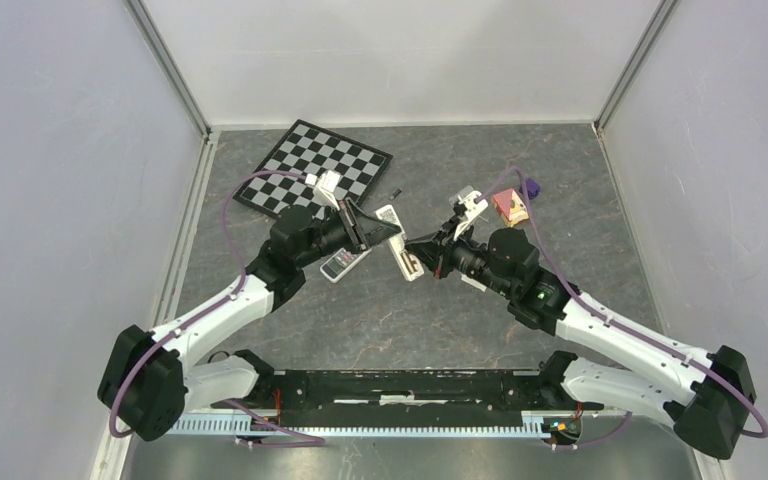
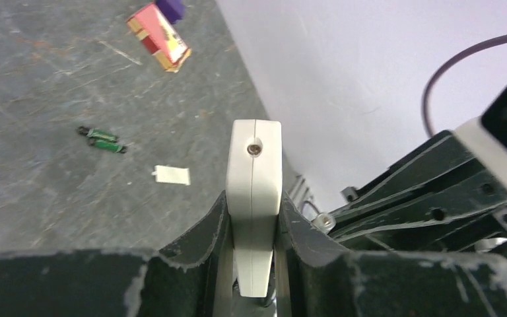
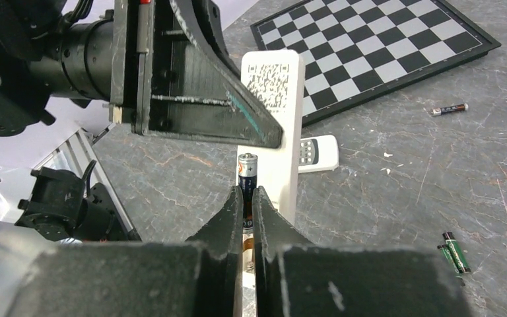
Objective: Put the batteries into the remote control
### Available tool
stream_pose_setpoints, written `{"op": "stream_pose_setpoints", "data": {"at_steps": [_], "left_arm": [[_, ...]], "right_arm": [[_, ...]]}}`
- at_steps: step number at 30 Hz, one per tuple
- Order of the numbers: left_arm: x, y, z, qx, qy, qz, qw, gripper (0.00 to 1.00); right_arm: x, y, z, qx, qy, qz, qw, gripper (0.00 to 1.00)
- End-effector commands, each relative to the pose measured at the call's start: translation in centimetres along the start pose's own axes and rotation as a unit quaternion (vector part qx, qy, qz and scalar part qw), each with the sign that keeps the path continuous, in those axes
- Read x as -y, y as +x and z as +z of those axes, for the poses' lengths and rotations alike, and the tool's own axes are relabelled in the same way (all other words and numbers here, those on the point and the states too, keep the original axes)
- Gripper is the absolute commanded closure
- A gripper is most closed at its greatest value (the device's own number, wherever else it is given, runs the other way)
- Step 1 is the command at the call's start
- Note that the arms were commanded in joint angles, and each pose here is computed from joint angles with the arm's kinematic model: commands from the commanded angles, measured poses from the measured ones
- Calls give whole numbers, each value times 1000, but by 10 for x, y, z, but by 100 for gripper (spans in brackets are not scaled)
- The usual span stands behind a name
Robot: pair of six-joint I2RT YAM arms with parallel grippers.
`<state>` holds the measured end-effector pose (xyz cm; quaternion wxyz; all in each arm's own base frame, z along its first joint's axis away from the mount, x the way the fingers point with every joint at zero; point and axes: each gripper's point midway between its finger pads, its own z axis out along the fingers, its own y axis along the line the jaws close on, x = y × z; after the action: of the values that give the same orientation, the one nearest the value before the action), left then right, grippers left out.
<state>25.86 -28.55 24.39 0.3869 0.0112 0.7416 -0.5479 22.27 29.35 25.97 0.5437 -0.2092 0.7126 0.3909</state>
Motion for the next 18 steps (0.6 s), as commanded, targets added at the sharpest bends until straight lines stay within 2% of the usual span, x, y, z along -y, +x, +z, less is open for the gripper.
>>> {"op": "stream_pose_setpoints", "data": {"at_steps": [1,12,18], "left_arm": [[53,-24,0,25,102,-36,994,98],[60,-29,-4,37,112,-45,992,98],[63,-32,-4,38,114,-67,991,98]], "right_arm": [[-10,-12,-7,25,-26,-7,999,95],[-6,-7,-11,10,-17,-20,1000,95],[-5,-3,-11,2,-16,-25,1000,92]]}}
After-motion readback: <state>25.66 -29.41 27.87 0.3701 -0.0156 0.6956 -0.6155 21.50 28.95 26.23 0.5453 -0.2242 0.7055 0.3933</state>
